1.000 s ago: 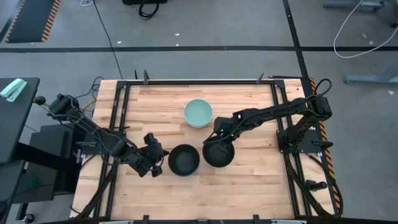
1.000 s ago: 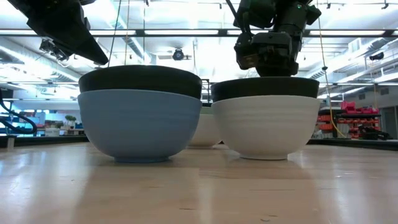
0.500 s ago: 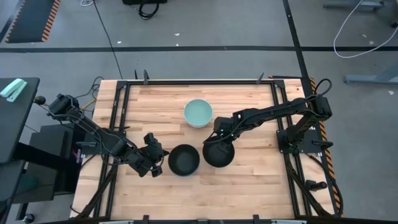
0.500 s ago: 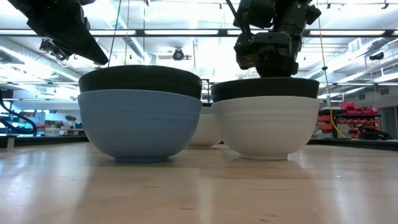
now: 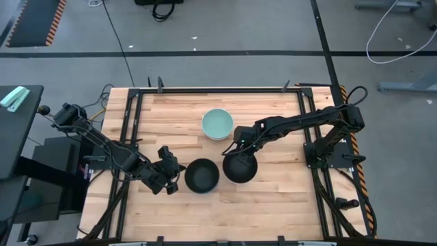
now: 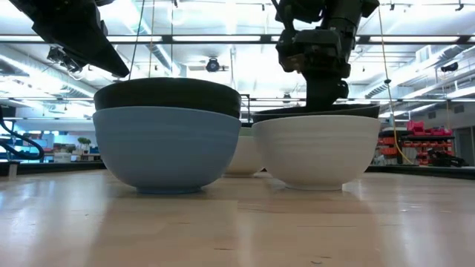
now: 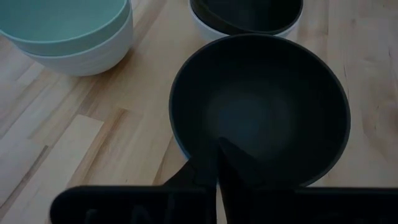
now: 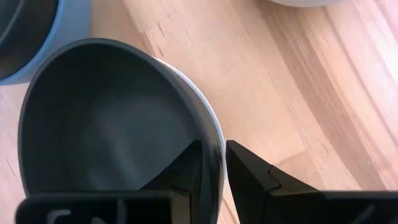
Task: Nest bowls inside each other
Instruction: Stack the right black bowl on top of the white bowl
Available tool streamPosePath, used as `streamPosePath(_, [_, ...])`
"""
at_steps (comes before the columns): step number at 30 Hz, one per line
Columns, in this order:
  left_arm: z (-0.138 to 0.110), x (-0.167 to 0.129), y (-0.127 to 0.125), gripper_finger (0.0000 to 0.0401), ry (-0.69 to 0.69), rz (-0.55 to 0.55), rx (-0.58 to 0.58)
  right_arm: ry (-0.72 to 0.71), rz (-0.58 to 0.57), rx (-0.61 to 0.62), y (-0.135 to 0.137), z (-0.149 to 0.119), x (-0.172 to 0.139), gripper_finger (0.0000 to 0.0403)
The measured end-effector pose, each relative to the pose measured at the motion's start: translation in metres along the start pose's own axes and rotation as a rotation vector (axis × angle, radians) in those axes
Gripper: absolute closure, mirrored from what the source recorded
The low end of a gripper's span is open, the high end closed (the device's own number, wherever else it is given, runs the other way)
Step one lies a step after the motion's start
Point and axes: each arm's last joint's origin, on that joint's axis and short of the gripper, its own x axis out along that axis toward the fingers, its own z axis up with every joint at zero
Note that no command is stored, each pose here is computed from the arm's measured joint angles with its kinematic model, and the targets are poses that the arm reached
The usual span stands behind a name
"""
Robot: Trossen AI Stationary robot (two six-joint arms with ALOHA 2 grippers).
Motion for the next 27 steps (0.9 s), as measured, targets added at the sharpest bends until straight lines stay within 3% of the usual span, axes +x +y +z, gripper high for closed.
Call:
streamPosePath(9, [0.000, 0.000, 0.000, 0.0377, 0.000, 0.000, 0.000, -0.015, 0.005, -0.019, -0.002, 0.000, -0.006, 0.0322])
streamPosePath(21, [0.000, 0.000, 0.000, 0.0388, -0.001, 0.000, -0.001, -0.125, 0.047, -0.014, -0.005, -0.004, -0.044, 0.0326])
streamPosePath(27, [0.000, 0.000, 0.000, 0.0376, -0.011, 0.012, 0.001, -0.140, 0.055, -0.025, -0.006, -0.006, -0.049, 0.0380])
